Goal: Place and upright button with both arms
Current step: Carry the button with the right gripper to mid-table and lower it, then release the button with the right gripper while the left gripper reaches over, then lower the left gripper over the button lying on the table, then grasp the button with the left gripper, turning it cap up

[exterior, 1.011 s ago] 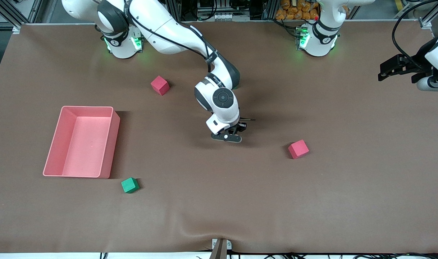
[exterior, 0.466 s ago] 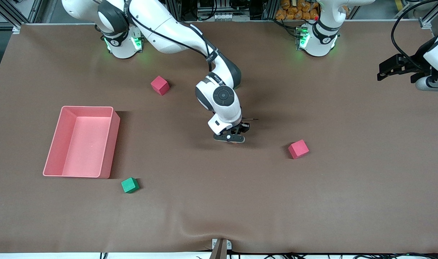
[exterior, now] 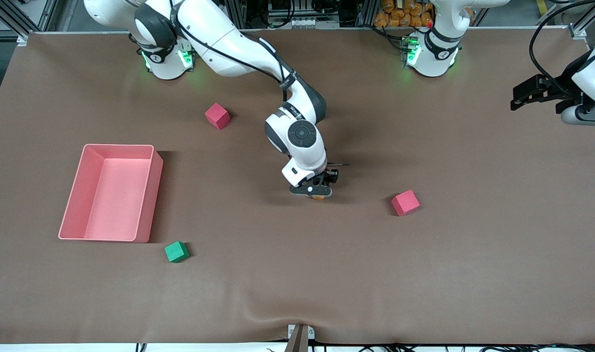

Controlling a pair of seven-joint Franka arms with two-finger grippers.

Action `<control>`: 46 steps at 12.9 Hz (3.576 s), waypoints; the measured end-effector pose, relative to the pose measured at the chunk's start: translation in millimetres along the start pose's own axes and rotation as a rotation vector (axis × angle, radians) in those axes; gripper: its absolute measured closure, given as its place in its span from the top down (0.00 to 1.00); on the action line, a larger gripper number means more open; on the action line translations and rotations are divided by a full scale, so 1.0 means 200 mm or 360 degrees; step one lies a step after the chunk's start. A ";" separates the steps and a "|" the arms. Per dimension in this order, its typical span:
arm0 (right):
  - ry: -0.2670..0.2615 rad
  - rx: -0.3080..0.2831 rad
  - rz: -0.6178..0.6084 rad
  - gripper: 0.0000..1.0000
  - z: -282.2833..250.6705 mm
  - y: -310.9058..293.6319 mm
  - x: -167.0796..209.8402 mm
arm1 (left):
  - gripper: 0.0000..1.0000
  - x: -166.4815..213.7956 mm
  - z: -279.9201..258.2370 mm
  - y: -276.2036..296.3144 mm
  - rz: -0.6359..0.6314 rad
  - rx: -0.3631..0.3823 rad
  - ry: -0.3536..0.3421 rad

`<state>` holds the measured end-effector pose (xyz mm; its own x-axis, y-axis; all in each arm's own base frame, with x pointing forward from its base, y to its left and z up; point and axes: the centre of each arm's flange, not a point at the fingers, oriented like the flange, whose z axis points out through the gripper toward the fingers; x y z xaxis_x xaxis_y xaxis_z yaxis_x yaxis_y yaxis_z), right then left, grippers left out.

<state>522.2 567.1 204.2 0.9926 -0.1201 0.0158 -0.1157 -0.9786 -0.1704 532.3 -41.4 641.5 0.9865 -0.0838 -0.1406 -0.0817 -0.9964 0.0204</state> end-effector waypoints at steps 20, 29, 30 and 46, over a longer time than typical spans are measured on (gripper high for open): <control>-0.0127 -0.0273 -0.0196 1.00 -2.42 2.31 0.78 | 1.00 0.37 0.76 0.97 0.0070 -0.0126 0.0067; -0.0114 -0.0188 -0.0217 1.00 -3.03 2.61 0.30 | 1.00 0.20 1.39 1.89 -0.0086 -0.0122 0.0073; -0.0112 -0.0194 -0.0217 1.00 -3.04 2.61 0.30 | 1.00 0.19 1.46 1.95 -0.0098 -0.0130 0.0084; -0.0098 -0.0307 -0.0036 1.00 -2.98 2.60 0.33 | 1.00 -0.01 2.22 2.13 -0.0187 -0.0010 0.0601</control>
<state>505.0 -50.3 704.2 0.9947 -0.0929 -0.0435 -0.0921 -0.9955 0.0211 432.4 -468.5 210.2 0.9719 0.0411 0.2319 0.0346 -0.9989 0.0319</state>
